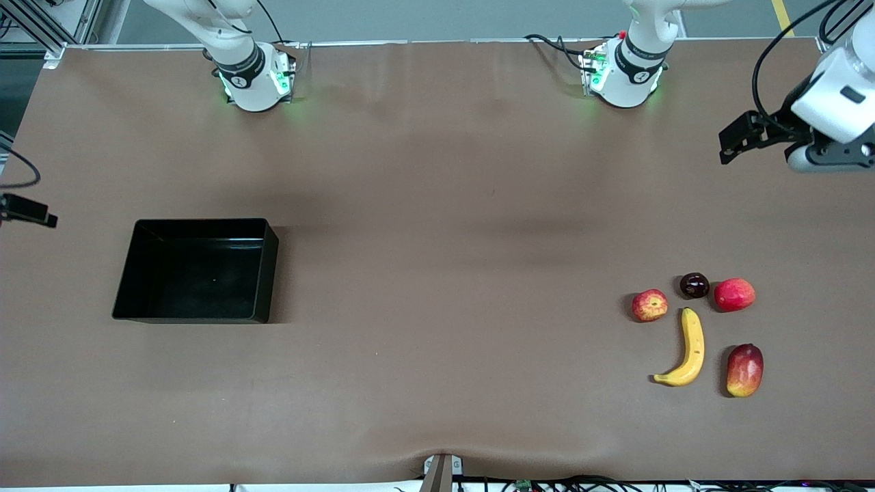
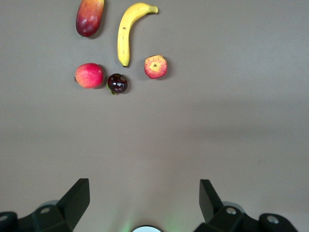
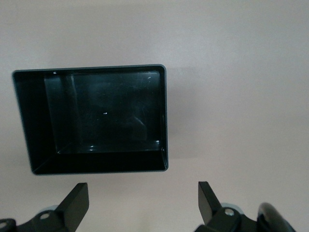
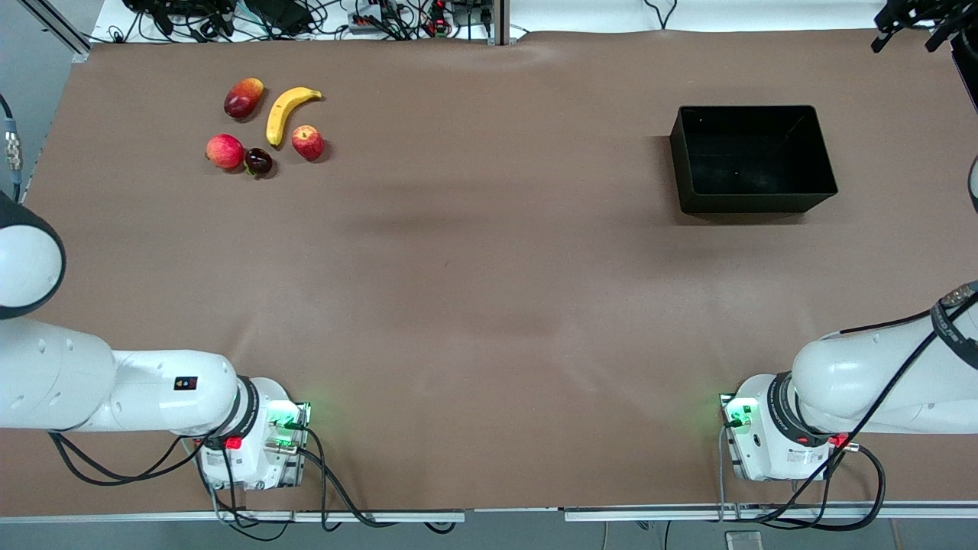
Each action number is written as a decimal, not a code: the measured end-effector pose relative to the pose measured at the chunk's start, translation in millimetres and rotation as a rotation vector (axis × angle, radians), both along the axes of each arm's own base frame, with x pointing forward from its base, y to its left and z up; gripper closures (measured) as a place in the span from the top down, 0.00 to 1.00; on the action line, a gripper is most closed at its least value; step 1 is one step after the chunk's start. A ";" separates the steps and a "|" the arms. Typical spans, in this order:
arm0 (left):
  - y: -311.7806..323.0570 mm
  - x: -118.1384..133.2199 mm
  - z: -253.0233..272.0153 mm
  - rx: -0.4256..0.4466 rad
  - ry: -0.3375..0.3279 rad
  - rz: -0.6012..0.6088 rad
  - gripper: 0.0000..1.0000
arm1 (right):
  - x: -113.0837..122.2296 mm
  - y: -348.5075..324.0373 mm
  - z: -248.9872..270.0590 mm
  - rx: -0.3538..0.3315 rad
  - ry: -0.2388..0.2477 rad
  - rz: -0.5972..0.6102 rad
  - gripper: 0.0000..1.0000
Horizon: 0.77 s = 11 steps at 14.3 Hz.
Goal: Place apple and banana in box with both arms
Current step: 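Reach the left gripper to the apple while the right gripper reaches the box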
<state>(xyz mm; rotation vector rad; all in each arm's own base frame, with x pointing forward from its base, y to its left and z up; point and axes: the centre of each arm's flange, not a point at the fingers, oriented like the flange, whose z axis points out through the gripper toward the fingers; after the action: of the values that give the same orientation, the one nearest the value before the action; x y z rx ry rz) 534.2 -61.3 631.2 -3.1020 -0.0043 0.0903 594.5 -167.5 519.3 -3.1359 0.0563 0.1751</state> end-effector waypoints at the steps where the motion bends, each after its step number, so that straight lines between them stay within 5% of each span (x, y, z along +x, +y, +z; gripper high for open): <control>1: 3.7 6.2 -9.8 -0.001 0.016 0.007 1.00 | 4.8 -1.9 -14.2 0.002 0.017 -0.001 1.00; 6: 18.5 60.5 -96.0 -0.013 0.076 0.029 1.00 | 17.3 -31.4 -85.2 0.020 0.097 -0.005 1.00; 11: 39.8 100.0 -190.8 -0.033 0.140 0.054 1.00 | 29.8 -59.1 -154.8 0.003 0.049 0.026 1.00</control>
<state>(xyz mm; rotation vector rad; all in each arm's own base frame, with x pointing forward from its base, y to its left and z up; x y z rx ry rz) 634.2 -21.6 440.4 -3.1208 -0.0836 0.3127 624.3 -226.6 364.6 -3.1302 0.0149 0.2515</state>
